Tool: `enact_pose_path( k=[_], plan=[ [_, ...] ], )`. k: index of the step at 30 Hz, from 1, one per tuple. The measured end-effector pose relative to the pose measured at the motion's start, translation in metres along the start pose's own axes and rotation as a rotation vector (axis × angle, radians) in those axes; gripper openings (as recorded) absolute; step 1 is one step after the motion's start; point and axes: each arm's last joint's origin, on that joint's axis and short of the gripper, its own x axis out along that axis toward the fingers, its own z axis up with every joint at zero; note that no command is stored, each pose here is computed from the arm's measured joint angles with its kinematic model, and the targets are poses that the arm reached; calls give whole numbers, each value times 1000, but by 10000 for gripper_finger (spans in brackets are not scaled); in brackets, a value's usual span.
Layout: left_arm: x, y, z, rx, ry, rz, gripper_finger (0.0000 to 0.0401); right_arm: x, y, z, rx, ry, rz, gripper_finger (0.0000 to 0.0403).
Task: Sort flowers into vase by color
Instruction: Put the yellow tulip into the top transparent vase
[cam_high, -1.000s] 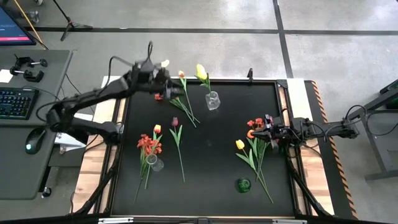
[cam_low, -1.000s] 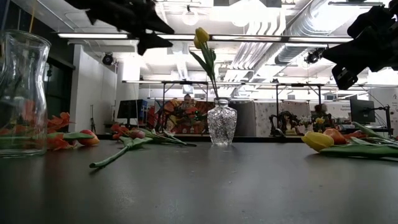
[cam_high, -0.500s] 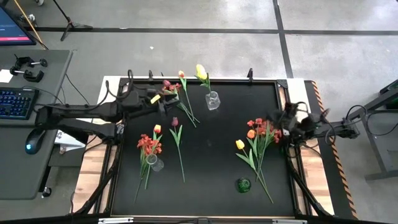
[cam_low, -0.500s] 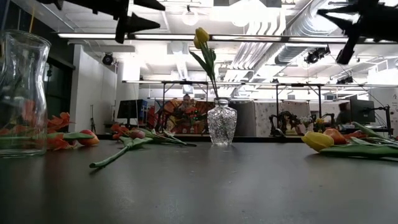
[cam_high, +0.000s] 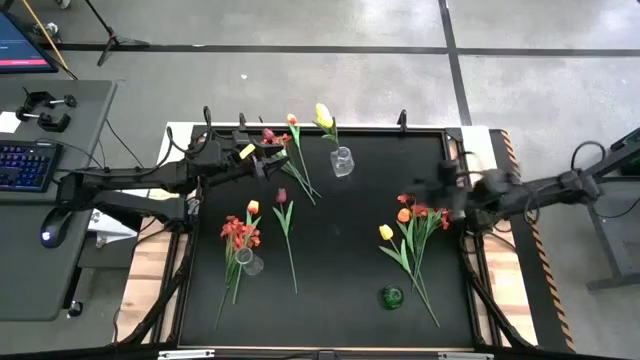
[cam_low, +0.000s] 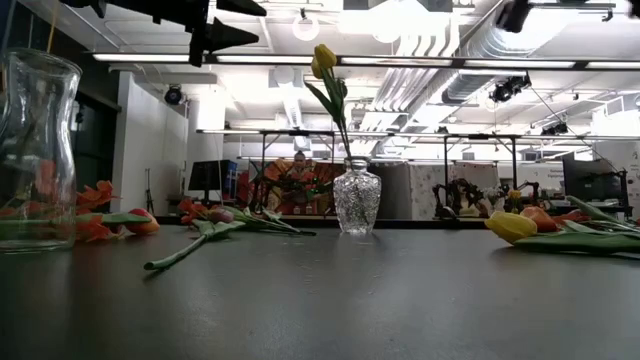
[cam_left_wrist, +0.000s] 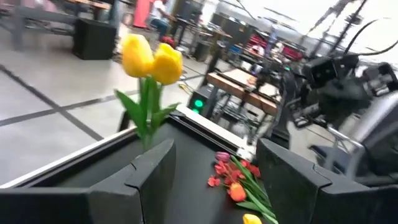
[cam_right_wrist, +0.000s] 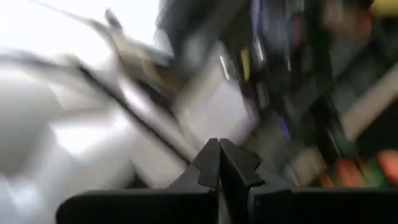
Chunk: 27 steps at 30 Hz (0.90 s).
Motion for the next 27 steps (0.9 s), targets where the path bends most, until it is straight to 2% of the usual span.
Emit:
enact_pose_path(
  k=[5, 10, 13, 15, 18, 24, 27],
  plan=[
    [-1, 2, -2, 27, 53, -58, 211, 47, 0, -11, 39, 458, -309, 0],
    [-6, 6, -4, 53, 117, -60, 211, 56, -16, -28, 72, 892, -736, 0],
    [-10, 9, -5, 85, 149, -43, 211, 52, -26, -37, 113, 1048, -989, 1],
    [-14, 10, -3, 89, 148, -38, 211, 49, -34, -43, 127, 1108, -1110, 4],
    [-20, 11, -1, 89, 149, -33, 211, 46, -46, -53, 135, 1136, -1165, 26],
    [-34, 11, 4, 92, 139, -36, 211, 39, -73, -73, 181, 1078, -1166, 123],
    [-39, 11, 7, 95, 128, -36, 211, 36, -84, -80, 228, 1024, -1172, 159]
  ],
)
